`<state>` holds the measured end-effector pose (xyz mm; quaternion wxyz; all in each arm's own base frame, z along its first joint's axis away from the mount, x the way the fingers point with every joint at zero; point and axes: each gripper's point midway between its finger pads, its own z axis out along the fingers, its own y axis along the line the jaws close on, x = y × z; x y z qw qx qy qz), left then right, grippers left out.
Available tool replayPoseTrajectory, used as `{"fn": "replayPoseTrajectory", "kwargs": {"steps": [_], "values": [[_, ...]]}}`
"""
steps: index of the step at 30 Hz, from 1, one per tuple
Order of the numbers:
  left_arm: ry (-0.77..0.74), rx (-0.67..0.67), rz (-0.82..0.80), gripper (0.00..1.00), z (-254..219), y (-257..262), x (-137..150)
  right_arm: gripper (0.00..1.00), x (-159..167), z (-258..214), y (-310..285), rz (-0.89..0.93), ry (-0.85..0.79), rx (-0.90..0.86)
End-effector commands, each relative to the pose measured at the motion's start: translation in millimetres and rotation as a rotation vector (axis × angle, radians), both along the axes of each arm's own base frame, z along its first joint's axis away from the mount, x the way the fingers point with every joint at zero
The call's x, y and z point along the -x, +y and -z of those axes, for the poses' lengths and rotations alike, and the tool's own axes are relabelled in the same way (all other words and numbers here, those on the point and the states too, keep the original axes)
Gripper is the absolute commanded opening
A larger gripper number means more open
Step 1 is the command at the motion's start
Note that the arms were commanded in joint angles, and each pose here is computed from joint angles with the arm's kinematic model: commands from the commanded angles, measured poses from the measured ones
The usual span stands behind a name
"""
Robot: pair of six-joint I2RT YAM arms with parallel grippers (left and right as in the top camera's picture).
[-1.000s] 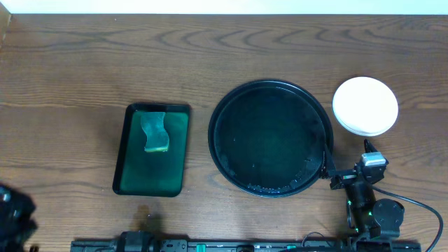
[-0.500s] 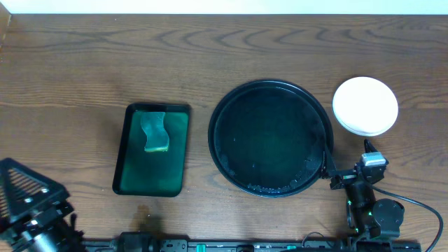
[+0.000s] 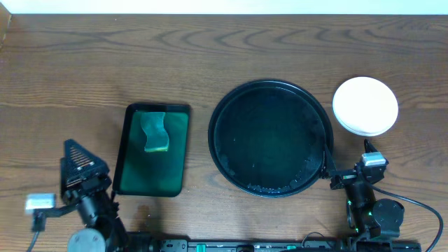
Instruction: Clean dirty plates on tray and stack at the side
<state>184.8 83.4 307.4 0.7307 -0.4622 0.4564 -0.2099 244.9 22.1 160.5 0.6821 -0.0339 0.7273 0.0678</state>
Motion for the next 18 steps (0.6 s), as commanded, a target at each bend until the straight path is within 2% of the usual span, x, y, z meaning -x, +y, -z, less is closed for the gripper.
{"fn": "replayPoseTrajectory", "kwargs": {"steps": [1, 18], "values": [[-0.013, 0.046, 0.018, 0.88, 17, -1, -4, 0.99, 0, 0, 0, 0.005, 0.0, -0.002], [0.283, 0.005, 0.04, 0.88, 140, -6, -37, 0.99, 0, 0, 0, 0.005, 0.0, -0.002]]}}
